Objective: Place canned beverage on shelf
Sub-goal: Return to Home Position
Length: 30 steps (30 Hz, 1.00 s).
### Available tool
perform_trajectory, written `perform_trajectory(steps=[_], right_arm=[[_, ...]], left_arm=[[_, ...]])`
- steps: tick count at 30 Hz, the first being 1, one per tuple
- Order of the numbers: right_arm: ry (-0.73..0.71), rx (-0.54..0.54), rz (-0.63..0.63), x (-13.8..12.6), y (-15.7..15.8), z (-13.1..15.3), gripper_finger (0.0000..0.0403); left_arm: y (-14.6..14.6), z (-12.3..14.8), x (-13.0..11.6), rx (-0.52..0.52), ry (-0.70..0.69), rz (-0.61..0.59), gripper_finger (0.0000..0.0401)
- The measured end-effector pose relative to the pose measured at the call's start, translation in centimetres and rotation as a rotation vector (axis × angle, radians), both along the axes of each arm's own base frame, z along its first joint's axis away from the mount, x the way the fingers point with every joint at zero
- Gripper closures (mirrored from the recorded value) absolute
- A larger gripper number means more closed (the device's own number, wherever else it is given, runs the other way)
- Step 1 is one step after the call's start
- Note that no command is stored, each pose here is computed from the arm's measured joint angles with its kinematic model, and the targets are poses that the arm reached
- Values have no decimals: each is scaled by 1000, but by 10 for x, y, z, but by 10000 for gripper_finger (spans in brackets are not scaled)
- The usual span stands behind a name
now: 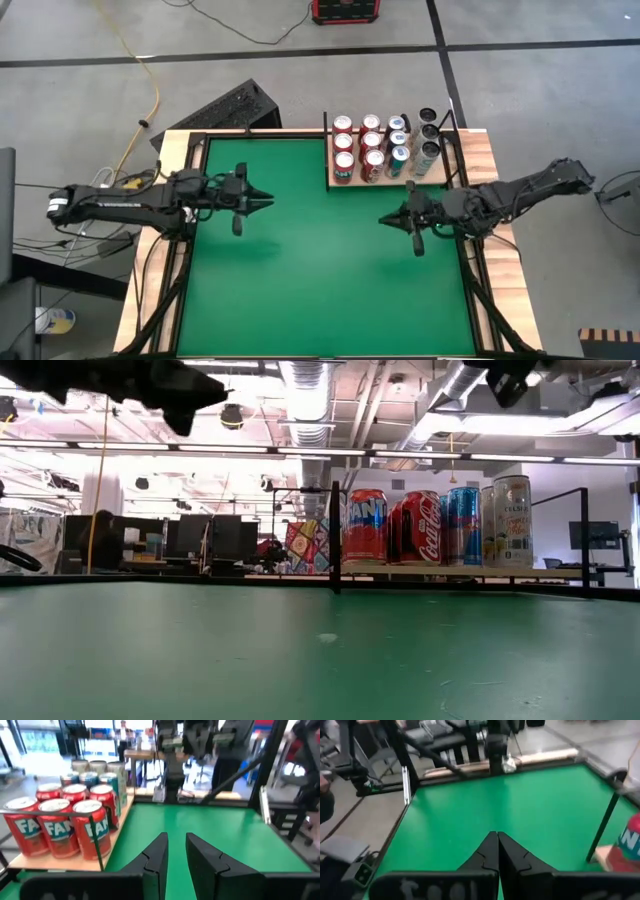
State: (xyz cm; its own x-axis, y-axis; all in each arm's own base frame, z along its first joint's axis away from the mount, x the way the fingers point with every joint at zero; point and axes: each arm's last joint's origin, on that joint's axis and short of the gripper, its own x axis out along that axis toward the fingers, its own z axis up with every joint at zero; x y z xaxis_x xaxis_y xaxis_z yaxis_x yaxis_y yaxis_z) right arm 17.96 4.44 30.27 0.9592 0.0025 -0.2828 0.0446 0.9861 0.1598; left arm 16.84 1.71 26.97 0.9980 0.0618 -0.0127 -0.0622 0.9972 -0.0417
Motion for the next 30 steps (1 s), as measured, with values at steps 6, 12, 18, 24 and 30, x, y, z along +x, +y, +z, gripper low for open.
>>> perform_trajectory(steps=[6,12,18,24,30], right_arm=[[-151,6,-50,-16,-18,-38,381],[-355,78,-7,-36,-40,-79,382],[-352,179,-59,-50,-54,-124,379],[-331,182,-89,-51,-50,-131,378],[-212,106,-220,-52,-48,-144,377]], left_arm=[[-2,-32,-24,-33,-135,37,345],[-1,-60,-41,-65,-175,137,345],[-2,-77,-50,-82,-188,122,345],[-2,-89,-53,-147,-151,156,345],[-1,-98,-53,-151,-66,168,345]])
